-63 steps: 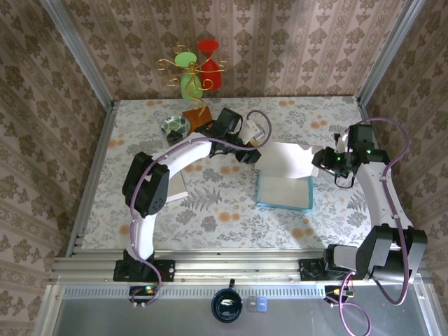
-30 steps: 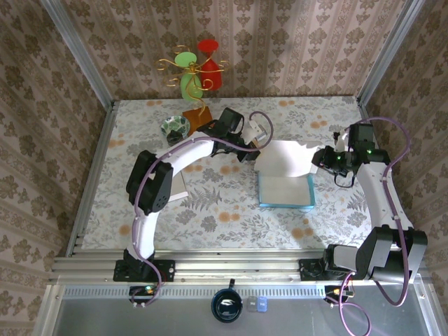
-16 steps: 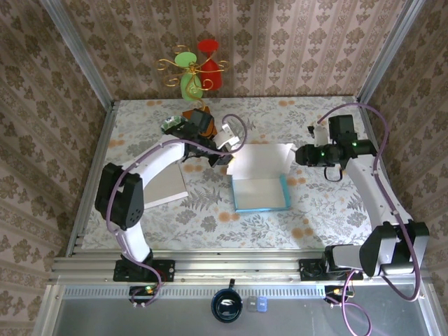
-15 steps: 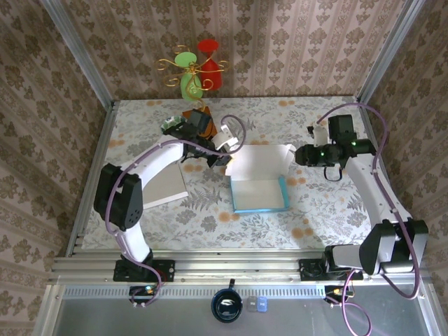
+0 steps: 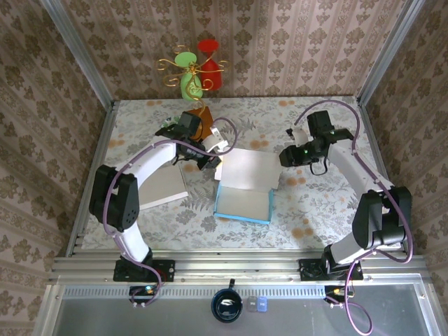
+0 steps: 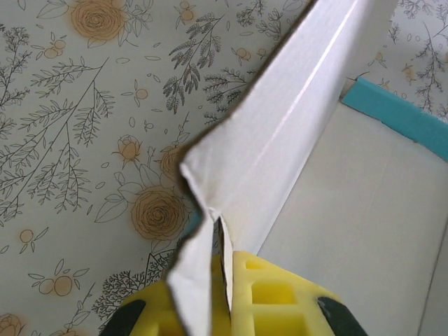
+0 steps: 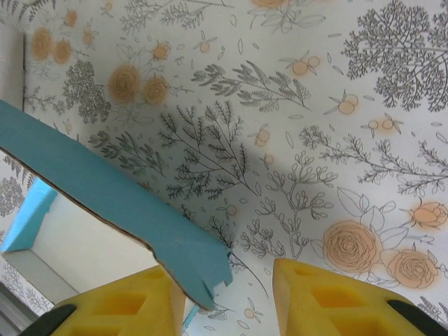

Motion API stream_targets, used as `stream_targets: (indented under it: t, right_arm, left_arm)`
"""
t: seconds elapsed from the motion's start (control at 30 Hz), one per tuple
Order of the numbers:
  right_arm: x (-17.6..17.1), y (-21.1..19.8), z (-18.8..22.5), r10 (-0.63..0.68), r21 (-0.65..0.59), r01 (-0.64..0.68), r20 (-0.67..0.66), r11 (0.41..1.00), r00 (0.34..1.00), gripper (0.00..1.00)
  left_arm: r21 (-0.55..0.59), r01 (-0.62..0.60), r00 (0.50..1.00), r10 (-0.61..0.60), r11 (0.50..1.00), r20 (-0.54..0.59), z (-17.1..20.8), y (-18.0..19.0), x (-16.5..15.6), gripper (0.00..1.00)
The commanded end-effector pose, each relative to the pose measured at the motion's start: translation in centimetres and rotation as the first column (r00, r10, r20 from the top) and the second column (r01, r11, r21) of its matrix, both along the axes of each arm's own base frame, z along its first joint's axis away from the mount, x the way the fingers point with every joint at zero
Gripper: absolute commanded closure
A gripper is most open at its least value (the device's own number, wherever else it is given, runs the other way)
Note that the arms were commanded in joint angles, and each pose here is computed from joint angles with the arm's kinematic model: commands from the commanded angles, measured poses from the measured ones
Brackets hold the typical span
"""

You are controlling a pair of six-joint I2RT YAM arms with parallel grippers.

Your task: Fold the paper box

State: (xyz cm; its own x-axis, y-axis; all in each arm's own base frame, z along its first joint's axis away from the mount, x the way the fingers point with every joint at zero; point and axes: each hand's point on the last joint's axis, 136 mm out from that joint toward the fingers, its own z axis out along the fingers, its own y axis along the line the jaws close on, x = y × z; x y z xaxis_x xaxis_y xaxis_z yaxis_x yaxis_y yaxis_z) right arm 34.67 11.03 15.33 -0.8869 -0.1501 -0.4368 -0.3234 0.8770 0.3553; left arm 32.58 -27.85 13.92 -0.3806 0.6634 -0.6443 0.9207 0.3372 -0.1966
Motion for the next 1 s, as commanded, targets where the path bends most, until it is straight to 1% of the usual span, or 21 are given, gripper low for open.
stream_targets:
  t: [0.0,0.13,0.3,0.4,0.5,0.63,0.83,0.97]
  right_arm:
    - [-0.3,0.9,0.7,0.050,0.012,-0.050,0.007,0.999,0.999,0.61]
    - [-1.3,0.5,0.8,0.021,0.001,-0.021,0.011,1.000,1.000,0.61]
    - [-2.2,1.2,-0.2,0.026,0.008,-0.026,-0.013,1.000,1.000,0.62]
    - [-2.0,2.1,-0.9,0.039,0.020,-0.038,-0.037,0.999,0.999,0.63]
    - [-2.0,2.6,-1.5,0.049,-0.004,-0.049,-0.052,0.999,0.997,0.66]
    - [-2.1,2.3,-1.7,0.029,-0.034,-0.031,-0.054,0.999,0.998,0.68]
    - [-2.4,2.1,-1.4,0.014,-0.045,-0.016,-0.045,0.999,0.999,0.77]
    - [-2.9,2.1,-1.9,0.011,-0.068,-0.015,-0.061,0.998,0.998,0.77]
  left_arm:
    - [0.028,-0.023,1.000,0.023,0.999,0.003,-0.1,0.5,0.0,1.00]
    - [0.032,-0.052,0.999,0.053,0.998,-0.003,-0.1,0.4,0.4,1.00]
    - [0.028,-0.068,0.998,0.068,0.997,-0.006,-0.2,0.4,0.5,1.00]
    - [0.031,-0.072,0.997,0.072,0.997,-0.009,-0.3,0.3,0.6,1.00]
    - [0.033,-0.082,0.996,0.083,0.996,-0.013,-0.4,0.3,0.8,1.00]
    - [0.031,-0.099,0.995,0.100,0.995,-0.020,-0.3,0.1,1.1,1.00]
    - [0.034,-0.122,0.992,0.123,0.992,-0.027,-0.5,-0.2,1.3,1.00]
    - [0.040,-0.134,0.990,0.135,0.990,-0.035,-0.7,-0.3,1.3,1.00]
